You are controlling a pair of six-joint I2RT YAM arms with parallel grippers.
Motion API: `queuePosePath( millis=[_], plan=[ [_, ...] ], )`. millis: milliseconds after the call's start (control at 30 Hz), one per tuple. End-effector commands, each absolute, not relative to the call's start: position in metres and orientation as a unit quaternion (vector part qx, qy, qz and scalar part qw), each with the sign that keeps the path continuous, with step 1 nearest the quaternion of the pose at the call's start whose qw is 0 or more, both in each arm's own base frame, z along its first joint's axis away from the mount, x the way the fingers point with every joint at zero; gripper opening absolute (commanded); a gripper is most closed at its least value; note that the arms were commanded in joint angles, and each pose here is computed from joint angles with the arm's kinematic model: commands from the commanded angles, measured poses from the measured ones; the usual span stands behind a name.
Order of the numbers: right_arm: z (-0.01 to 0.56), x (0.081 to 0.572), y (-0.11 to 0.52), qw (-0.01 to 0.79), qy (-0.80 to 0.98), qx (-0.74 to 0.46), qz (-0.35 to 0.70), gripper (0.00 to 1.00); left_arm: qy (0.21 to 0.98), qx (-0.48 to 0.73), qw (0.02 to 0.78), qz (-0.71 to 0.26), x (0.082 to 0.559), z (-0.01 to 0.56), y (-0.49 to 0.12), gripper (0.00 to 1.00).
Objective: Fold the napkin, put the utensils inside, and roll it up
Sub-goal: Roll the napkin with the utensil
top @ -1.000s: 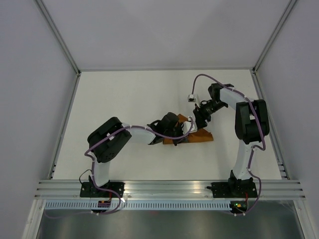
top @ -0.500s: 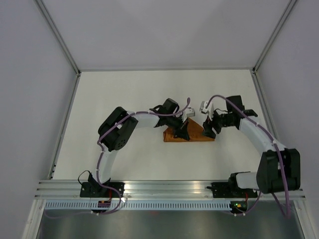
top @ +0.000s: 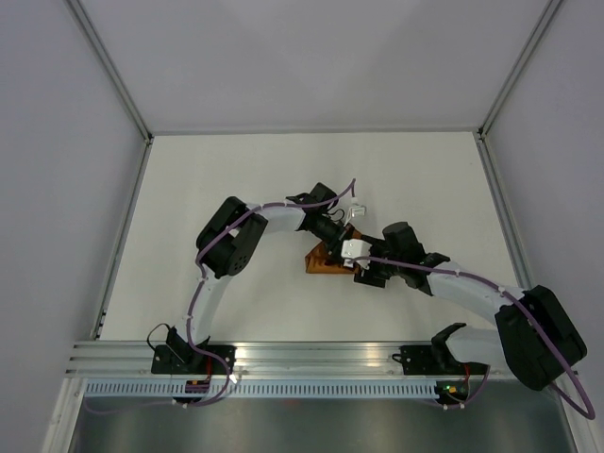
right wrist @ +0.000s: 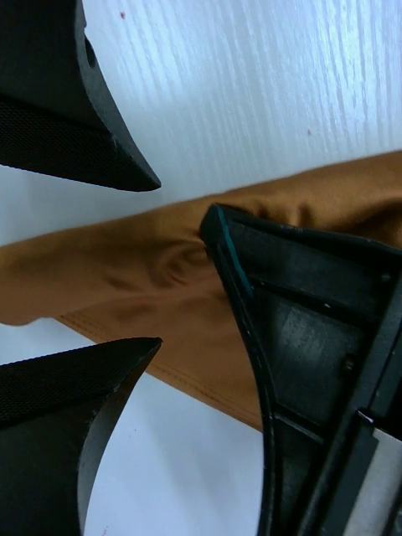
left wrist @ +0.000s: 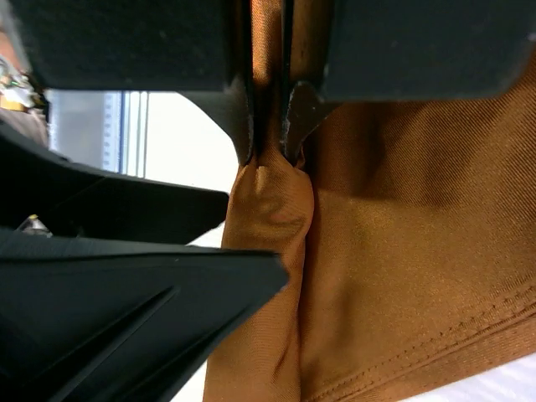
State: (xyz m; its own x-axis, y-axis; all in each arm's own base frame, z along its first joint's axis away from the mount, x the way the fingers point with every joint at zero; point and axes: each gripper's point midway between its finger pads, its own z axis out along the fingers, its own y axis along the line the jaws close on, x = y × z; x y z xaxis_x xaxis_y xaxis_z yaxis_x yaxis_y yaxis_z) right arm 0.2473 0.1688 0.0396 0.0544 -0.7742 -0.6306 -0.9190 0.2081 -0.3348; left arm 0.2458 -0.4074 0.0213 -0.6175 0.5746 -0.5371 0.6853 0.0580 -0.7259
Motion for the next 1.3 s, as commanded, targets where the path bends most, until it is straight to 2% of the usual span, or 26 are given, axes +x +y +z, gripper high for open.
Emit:
queuePosePath(
  millis=[0,200,333,433,500,533,633,700,833,1267],
  plan=[
    [0.047,0.270,0.178,0.412,0.665,-0.621,0.048,0.76,0.807,0.377,-0.059,-0.451,0.217,-0.046,-0.366,0.03],
    [0.028,0.257,0.182,0.380,0.668,-0.638,0.059,0.65,0.808,0.372,-0.057,-0.454,0.222,-0.040,-0.368,0.10],
    [0.026,0.250,0.184,0.368,0.672,-0.638,0.073,0.64,0.811,0.371,-0.057,-0.449,0.225,-0.040,-0.369,0.14],
    [0.026,0.245,0.186,0.359,0.675,-0.639,0.083,0.59,0.809,0.372,-0.059,-0.451,0.226,-0.040,-0.370,0.15],
    [0.021,0.244,0.185,0.349,0.678,-0.641,0.084,0.51,0.808,0.373,-0.055,-0.452,0.227,-0.038,-0.371,0.18],
    [0.019,0.242,0.185,0.340,0.681,-0.642,0.088,0.48,0.808,0.374,-0.053,-0.452,0.228,-0.036,-0.371,0.22],
    [0.014,0.236,0.186,0.318,0.689,-0.642,0.105,0.27,0.812,0.379,-0.031,-0.442,0.237,-0.028,-0.373,0.34],
    [0.015,0.235,0.187,0.312,0.690,-0.644,0.110,0.22,0.811,0.383,-0.014,-0.442,0.243,-0.016,-0.376,0.40],
    [0.015,0.228,0.187,0.290,0.693,-0.647,0.129,0.19,0.802,0.385,0.015,-0.456,0.254,0.010,-0.380,0.43],
    [0.009,0.226,0.183,0.190,0.713,-0.639,0.217,0.17,0.811,0.346,0.131,-0.453,0.312,0.079,-0.358,0.44]
  ],
)
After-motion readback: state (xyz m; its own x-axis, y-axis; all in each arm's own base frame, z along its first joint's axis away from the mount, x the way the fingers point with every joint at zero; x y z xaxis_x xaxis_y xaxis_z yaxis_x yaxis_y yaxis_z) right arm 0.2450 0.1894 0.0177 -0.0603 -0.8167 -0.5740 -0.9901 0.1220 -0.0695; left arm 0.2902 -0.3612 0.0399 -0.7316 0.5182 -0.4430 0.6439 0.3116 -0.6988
